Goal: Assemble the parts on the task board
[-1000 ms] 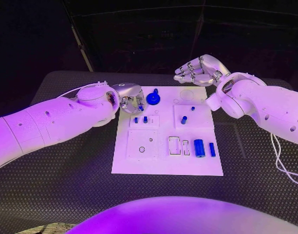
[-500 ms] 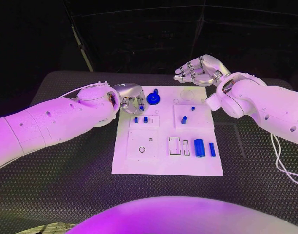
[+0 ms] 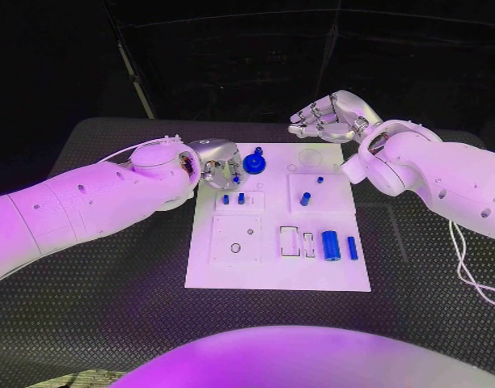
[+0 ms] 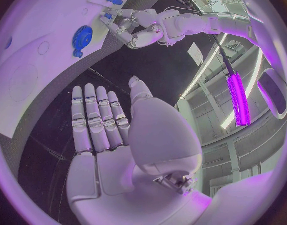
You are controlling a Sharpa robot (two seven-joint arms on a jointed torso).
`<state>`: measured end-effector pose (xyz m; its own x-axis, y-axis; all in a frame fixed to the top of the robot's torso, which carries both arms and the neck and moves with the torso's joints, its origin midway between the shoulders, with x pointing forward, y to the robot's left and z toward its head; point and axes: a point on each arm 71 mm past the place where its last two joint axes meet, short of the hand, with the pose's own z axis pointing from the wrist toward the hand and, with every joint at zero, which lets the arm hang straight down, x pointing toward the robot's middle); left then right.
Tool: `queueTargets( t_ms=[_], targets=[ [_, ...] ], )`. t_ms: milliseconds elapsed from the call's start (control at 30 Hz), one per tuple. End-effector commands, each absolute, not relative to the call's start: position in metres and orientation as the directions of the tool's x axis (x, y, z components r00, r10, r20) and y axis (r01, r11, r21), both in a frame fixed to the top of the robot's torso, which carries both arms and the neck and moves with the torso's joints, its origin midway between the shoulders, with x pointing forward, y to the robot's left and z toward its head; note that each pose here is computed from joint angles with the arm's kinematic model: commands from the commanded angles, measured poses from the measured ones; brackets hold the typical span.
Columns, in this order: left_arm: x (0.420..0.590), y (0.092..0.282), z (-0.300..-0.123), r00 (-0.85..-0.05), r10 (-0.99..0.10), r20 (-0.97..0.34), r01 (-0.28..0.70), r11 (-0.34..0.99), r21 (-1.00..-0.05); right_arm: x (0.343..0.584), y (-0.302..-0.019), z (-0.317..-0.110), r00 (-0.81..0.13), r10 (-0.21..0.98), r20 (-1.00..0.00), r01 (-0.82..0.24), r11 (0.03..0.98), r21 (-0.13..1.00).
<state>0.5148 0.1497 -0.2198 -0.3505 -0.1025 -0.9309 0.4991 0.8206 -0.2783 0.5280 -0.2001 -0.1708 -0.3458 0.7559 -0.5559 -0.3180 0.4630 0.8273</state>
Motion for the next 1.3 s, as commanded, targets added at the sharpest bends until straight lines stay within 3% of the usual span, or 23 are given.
queueTargets(
  t_ms=[33, 800, 1300],
  targets=[
    [0.5140, 0.1479, -0.2212, -0.367, -0.097, -0.925, 0.499, 0.819, -0.284, 0.5278, -0.1986, -0.1692, -0.352, 0.756, -0.552, -0.327, 0.454, 0.829],
    [0.5157, 0.1461, -0.2250, -0.395, -0.074, -0.916, 0.482, 0.832, -0.275, 0.5280, -0.1981, -0.1696, -0.354, 0.755, -0.552, -0.326, 0.454, 0.829],
    [0.5163, 0.1479, -0.2228, -0.370, -0.095, -0.924, 0.483, 0.830, -0.279, 0.5283, -0.1986, -0.1698, -0.351, 0.756, -0.552, -0.326, 0.455, 0.829]
  ],
)
